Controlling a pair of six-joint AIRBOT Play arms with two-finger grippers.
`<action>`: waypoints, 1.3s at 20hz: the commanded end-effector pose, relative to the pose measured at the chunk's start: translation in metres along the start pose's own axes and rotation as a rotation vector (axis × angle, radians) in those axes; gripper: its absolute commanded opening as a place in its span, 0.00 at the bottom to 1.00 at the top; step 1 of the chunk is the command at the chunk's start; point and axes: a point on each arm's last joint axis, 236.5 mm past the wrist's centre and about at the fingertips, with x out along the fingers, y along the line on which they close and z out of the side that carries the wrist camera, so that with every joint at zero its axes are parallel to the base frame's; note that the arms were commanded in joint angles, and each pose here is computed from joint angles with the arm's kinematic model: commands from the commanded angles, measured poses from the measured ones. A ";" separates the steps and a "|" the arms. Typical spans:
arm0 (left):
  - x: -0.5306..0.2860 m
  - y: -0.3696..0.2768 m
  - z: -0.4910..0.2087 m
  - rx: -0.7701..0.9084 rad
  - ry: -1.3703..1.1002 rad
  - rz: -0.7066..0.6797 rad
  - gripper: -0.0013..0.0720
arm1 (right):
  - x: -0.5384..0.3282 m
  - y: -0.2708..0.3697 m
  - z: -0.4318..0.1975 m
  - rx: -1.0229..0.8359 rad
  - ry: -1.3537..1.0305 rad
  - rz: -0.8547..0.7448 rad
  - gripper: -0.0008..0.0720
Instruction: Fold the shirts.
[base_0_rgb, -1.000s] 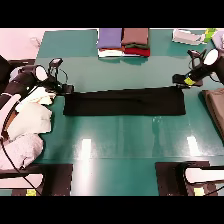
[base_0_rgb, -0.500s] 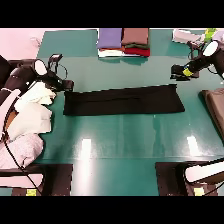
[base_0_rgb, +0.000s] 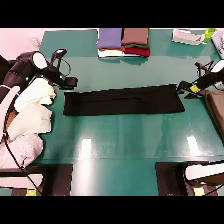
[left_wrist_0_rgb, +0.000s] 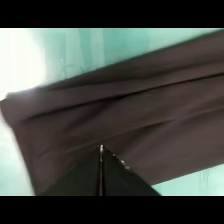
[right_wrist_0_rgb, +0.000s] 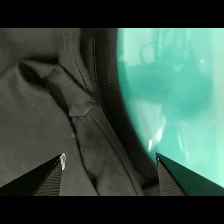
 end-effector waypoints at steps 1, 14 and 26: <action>0.002 -0.025 0.005 0.043 -0.028 -0.033 0.07 | 0.020 0.005 -0.005 0.007 -0.012 0.028 0.91; 0.016 -0.062 0.006 0.081 -0.044 -0.085 0.06 | 0.028 0.021 -0.029 -0.116 0.124 -0.018 0.03; 0.125 -0.242 -0.007 0.230 -0.021 -0.314 0.06 | -0.165 0.128 -0.038 -0.305 -0.189 0.070 0.03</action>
